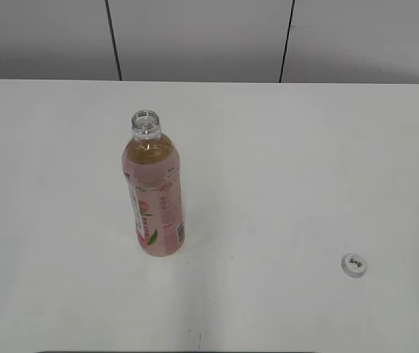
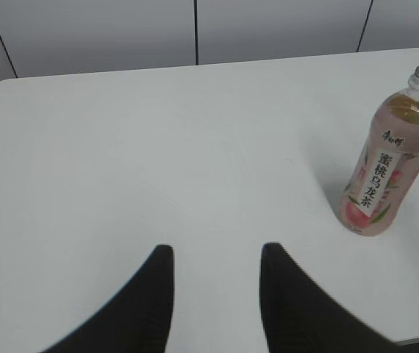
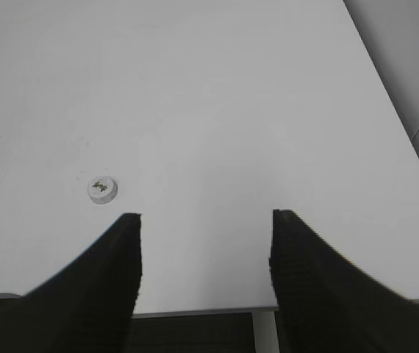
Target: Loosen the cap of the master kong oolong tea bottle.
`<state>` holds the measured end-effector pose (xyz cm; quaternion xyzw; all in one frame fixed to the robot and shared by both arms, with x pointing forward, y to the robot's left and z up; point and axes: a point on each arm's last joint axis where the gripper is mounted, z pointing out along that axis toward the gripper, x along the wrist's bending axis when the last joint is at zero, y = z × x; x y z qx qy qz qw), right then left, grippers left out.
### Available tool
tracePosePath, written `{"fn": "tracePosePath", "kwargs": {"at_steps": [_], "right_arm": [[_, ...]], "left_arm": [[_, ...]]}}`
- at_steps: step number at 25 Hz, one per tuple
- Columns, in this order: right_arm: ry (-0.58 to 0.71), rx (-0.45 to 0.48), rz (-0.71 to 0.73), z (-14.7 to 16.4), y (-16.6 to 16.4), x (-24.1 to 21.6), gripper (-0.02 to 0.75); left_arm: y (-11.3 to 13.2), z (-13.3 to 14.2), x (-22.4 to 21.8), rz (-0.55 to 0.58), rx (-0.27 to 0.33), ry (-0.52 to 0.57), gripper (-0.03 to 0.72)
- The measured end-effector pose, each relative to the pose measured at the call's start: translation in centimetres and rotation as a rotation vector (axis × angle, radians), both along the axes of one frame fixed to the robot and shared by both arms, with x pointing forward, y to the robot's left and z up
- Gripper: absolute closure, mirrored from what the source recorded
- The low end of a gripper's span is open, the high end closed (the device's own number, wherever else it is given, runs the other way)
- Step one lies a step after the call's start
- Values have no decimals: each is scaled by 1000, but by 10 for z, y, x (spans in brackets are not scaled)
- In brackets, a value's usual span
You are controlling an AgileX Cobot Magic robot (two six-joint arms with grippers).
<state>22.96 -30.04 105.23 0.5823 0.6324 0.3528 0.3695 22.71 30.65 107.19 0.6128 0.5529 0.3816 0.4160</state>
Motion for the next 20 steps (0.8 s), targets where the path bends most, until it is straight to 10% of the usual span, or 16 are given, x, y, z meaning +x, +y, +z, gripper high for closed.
{"fn": "tracePosePath", "kwargs": {"at_steps": [20], "right_arm": [[0,0,-32,0,0,0,318]], "left_arm": [[-3,0,-1,149,-7,0,447]]}}
